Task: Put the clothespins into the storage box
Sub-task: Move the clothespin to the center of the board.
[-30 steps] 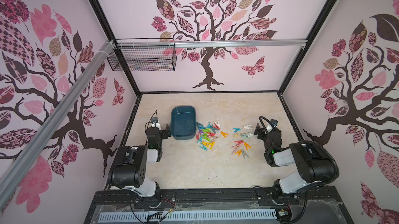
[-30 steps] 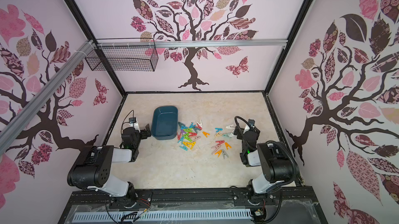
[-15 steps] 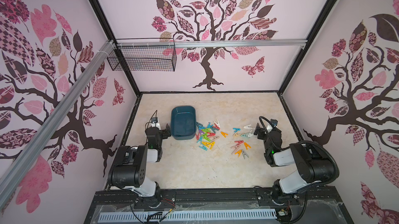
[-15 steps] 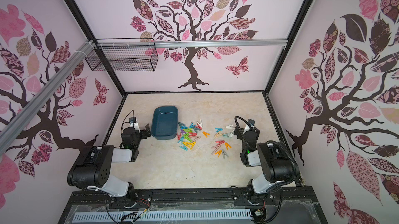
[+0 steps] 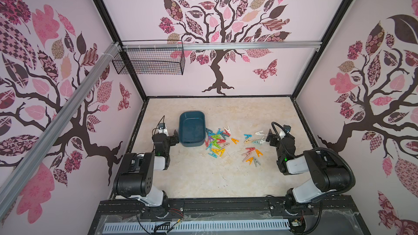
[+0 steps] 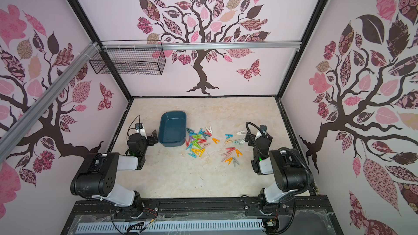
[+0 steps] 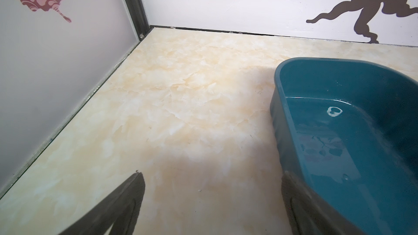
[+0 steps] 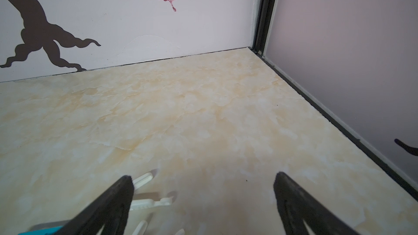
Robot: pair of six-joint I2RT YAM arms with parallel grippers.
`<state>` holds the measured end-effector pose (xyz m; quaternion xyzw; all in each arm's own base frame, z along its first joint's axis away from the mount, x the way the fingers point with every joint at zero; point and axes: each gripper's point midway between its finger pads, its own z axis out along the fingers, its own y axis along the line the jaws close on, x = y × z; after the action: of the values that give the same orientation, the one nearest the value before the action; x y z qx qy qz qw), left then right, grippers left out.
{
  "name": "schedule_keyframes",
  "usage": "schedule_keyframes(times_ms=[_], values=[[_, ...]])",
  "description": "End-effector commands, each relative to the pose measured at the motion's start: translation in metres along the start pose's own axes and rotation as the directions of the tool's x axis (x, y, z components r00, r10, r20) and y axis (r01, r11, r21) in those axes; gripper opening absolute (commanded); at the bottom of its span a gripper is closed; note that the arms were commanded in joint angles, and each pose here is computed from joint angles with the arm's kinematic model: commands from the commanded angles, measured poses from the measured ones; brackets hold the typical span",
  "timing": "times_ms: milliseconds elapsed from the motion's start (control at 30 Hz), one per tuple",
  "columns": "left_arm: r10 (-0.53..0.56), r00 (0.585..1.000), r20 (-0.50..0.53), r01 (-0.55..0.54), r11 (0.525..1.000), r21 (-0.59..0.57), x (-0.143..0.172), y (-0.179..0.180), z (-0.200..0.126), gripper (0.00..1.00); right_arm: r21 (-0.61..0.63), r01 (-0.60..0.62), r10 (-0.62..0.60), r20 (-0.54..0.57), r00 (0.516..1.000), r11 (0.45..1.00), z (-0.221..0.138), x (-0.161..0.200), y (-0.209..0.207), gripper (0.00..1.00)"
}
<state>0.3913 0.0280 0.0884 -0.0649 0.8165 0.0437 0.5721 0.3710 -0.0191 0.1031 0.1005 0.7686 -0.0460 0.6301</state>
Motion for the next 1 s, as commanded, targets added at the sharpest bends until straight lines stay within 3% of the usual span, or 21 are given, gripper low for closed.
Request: schedule_keyframes(times_ms=[0,200,400,600,700,767,867,933,967], values=[[-0.002,0.999,0.042,0.002,1.0,-0.007,-0.015,0.001,0.004,0.98,0.002,-0.009,0.009,0.046,0.999,1.0,0.006,-0.014,0.003,1.0],[0.0,0.998,0.064,-0.002,1.0,0.018,-0.018,-0.001,0.002,0.98,-0.028,-0.009,0.011,0.083,0.996,1.0,-0.002,-0.023,0.006,1.0],[0.047,0.997,0.063,-0.044,0.998,-0.049,-0.045,-0.003,-0.017,0.98,0.065,-0.023,0.016,0.098,0.995,0.998,-0.017,-0.048,-0.003,1.0],[0.001,0.996,0.093,0.009,0.993,-0.114,-0.051,0.001,-0.039,0.98,0.115,-0.167,0.159,0.076,0.984,0.979,-0.022,-0.07,-0.011,1.0],[-0.043,0.993,0.112,0.057,0.991,-0.124,-0.062,0.0,-0.052,0.98,0.192,-0.24,0.25,-0.028,0.968,0.952,-0.021,-0.069,-0.016,1.0],[-0.082,0.989,0.127,0.096,0.989,-0.114,-0.073,-0.001,-0.063,0.98,0.219,-0.27,0.299,-0.115,0.947,0.938,-0.022,-0.069,-0.012,1.0],[-0.14,0.98,0.141,0.154,0.984,-0.093,-0.089,-0.003,-0.077,0.98,0.163,-0.349,0.376,-0.193,0.906,0.923,-0.026,-0.076,0.006,1.0],[-0.218,0.963,0.155,0.233,0.969,-0.082,-0.102,-0.001,-0.086,0.98,0.168,-0.509,0.535,-0.202,0.821,0.844,-0.03,-0.076,0.007,1.0],[-0.26,0.954,0.149,0.274,0.958,-0.087,-0.109,0.001,-0.09,0.98,0.013,-0.571,0.556,-0.248,0.793,0.821,-0.03,-0.085,0.025,1.0]])
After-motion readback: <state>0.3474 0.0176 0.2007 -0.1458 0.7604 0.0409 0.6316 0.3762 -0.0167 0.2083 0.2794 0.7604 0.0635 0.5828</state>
